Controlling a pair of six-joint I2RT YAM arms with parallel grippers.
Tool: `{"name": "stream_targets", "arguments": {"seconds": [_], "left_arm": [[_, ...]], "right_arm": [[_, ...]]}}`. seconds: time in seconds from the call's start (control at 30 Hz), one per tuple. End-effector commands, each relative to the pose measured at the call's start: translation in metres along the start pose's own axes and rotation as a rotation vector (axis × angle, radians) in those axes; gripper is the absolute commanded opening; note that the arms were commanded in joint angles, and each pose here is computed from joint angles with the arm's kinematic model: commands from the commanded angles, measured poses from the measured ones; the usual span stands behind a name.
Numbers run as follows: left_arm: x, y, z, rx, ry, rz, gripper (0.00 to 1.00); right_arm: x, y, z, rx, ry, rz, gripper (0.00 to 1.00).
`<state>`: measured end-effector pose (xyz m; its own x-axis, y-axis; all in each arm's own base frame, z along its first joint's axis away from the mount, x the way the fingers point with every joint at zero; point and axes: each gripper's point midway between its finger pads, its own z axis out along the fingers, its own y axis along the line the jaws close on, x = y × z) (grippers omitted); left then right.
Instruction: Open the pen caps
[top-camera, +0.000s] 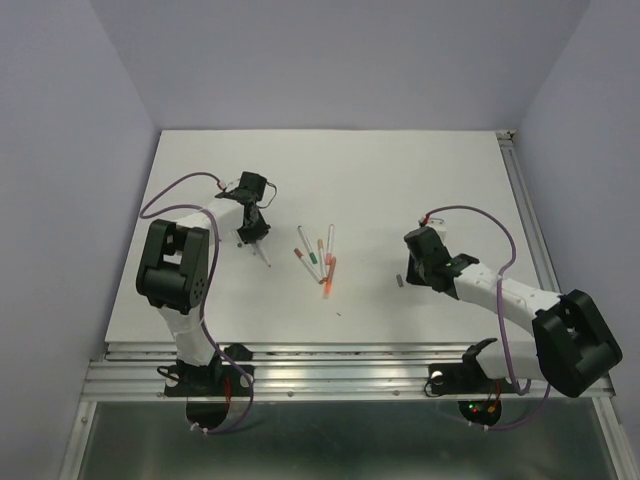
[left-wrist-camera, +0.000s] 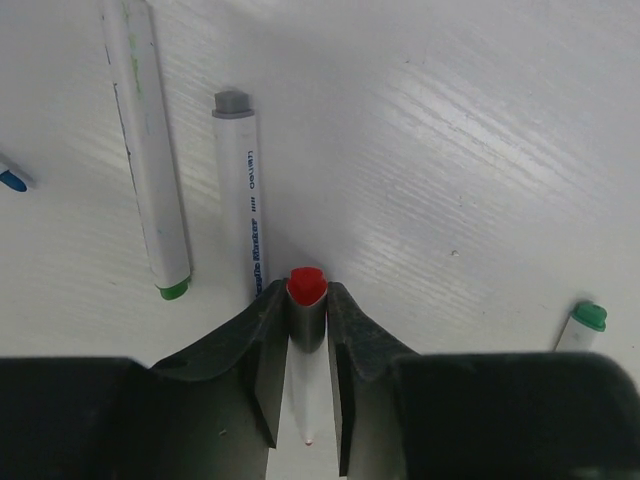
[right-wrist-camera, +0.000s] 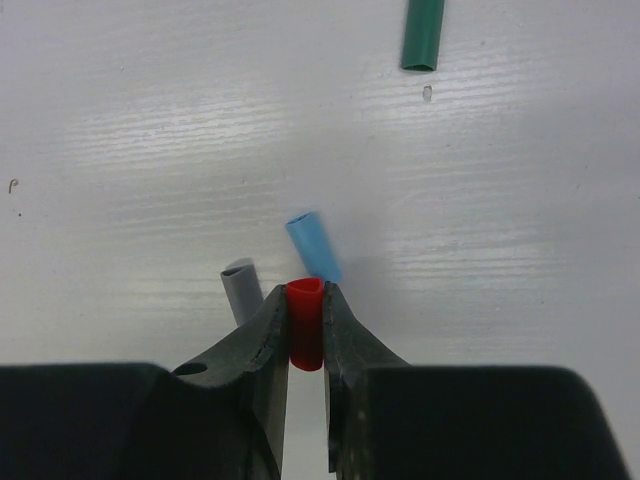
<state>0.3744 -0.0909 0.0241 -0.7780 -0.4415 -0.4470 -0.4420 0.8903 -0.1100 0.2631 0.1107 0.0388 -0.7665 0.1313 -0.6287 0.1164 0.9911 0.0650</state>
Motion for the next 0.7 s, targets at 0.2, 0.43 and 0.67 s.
{"name": "stream_targets", "arguments": {"seconds": [0.2,0.43,0.67], "left_arm": [[-0.019,-0.011,-0.024,0.062,-0.047,0.012,0.55],[-0.020,-0.022,-0.044,0.134,-0.058,0.015,0.62],[-0.019,-0.029,-0.072,0.200,-0.086,0.011,0.68]], "right_arm": [[-0.015,0.014,0.000,-0.057,-0.033,0.021,0.19],[-0.013,0.012,-0.003,-0.050,-0.025,0.046,0.29],[-0.014,0.016,-0.008,-0.079,-0.023,0.058,0.37]]}}
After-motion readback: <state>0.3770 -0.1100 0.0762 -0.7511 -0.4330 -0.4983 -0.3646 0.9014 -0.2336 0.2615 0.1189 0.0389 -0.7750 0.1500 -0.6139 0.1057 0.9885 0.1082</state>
